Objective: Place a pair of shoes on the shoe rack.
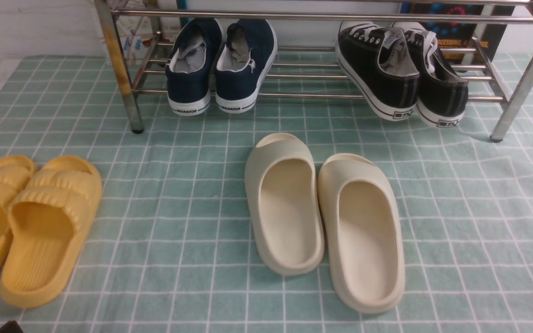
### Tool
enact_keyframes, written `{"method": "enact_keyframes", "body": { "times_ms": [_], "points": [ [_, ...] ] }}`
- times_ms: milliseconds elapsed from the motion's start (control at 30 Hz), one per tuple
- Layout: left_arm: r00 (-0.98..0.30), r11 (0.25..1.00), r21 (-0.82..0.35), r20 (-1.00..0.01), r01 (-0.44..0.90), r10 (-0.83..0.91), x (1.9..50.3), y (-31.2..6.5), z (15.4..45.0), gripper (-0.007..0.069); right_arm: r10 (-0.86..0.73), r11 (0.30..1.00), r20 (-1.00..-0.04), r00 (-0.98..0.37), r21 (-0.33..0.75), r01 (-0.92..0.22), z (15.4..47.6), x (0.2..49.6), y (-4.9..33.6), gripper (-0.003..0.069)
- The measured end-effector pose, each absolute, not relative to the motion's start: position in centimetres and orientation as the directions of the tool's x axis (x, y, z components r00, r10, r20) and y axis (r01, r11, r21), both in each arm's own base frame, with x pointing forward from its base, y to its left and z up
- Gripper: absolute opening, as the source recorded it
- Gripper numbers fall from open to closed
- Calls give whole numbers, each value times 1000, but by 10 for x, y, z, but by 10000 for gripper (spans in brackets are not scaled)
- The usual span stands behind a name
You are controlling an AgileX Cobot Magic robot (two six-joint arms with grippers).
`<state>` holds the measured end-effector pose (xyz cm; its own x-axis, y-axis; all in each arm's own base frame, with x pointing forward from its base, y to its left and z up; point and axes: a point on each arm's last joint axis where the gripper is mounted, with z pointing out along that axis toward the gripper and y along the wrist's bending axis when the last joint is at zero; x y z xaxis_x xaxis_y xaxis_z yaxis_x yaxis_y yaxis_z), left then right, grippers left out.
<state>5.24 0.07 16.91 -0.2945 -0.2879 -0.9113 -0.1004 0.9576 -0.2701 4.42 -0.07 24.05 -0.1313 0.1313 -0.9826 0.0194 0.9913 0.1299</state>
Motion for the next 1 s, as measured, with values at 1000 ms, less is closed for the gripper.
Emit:
{"method": "enact_keyframes", "body": {
  "times_ms": [1000],
  "points": [
    [-294,958,-270,-911,-100,-288,52,1,169,239,80,988,-956,-281,39,150,174,52,-9,-2]
  ]
}}
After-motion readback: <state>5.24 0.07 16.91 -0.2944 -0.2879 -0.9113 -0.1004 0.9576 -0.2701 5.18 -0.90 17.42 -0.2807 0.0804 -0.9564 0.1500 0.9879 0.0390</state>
